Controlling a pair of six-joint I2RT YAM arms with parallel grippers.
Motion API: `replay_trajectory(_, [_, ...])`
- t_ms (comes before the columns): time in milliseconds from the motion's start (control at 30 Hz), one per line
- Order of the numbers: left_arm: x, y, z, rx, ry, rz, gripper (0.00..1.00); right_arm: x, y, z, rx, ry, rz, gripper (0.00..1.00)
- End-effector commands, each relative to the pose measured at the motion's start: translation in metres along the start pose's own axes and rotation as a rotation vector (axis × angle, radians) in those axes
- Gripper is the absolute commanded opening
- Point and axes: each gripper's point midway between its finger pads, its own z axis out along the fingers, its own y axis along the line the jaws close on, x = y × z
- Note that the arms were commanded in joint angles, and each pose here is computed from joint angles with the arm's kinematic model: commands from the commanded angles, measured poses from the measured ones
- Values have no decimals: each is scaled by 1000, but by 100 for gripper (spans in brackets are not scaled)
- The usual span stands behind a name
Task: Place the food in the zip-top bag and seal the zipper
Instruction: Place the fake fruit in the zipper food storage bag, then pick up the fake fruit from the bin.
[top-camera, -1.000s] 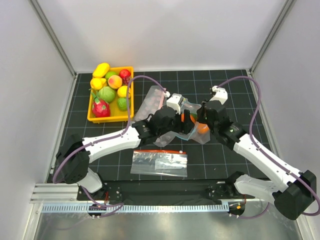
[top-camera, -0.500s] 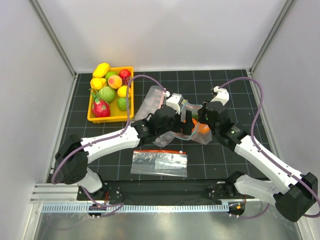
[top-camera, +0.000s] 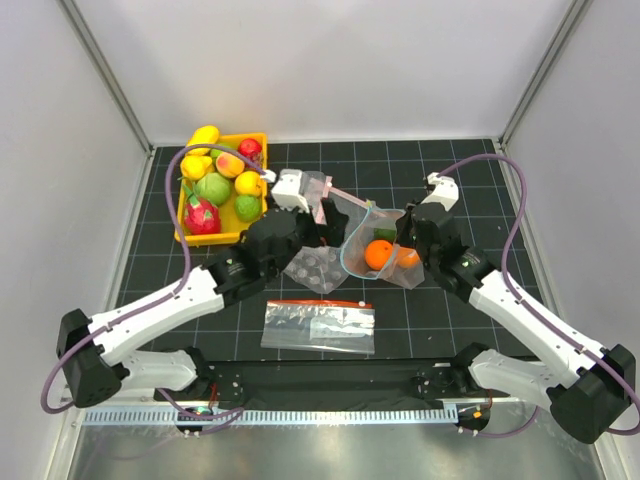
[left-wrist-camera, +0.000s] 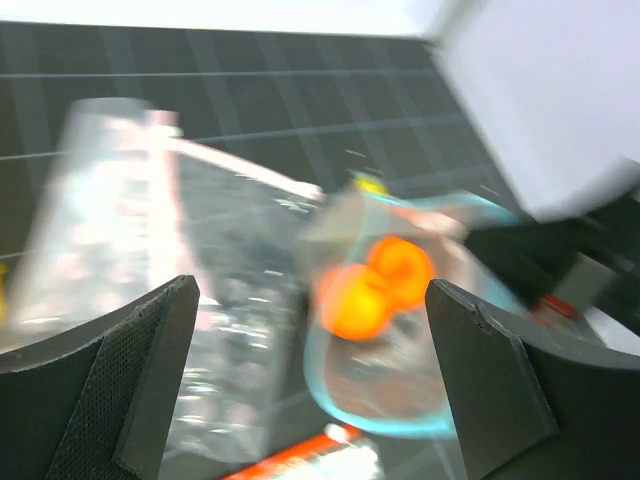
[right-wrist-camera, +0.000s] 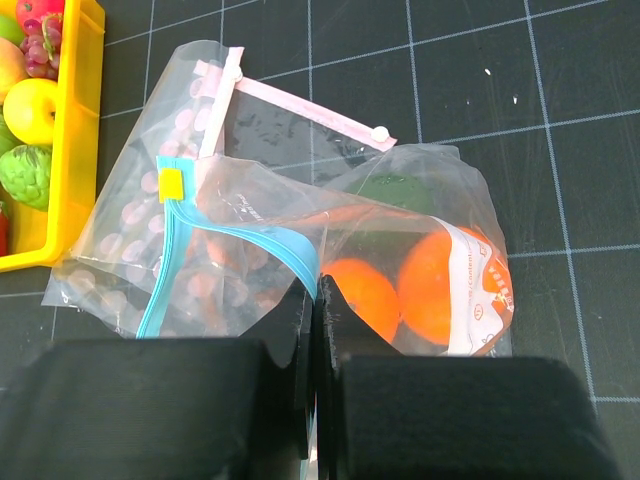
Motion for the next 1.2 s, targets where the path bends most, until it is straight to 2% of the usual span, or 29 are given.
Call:
replay_trajectory(0, [-11, 70, 4, -247, -58, -25, 100, -16, 7, 0, -19, -59, 51, 1])
replay_trajectory(133, [-14, 137, 10, -425, -43, -72, 100, -15, 8, 1, -23, -52, 49, 1])
replay_trajectory(233, [-9, 170, 16, -529, -34, -67, 100, -14, 9, 1, -25, -47, 48, 1])
replay_trajectory(600, [14, 260, 43, -807, 27, -49, 100, -18, 10, -3, -40, -61, 63, 1])
replay_trajectory(633, [9, 261, 49, -811, 24, -53, 100, -18, 10, -3, -40, -64, 63, 1])
replay_trajectory(767, [30, 291, 65, -889, 103, -37, 100, -19, 9, -4, -38, -62, 57, 1])
replay_trajectory(1000, [46, 334, 78, -901, 167, -135, 100, -18, 10, -3, -42, -59, 56, 1])
replay_trajectory(1167, [61, 342, 96, -859, 227, -152, 100, -17, 11, -3, -46, -54, 55, 1])
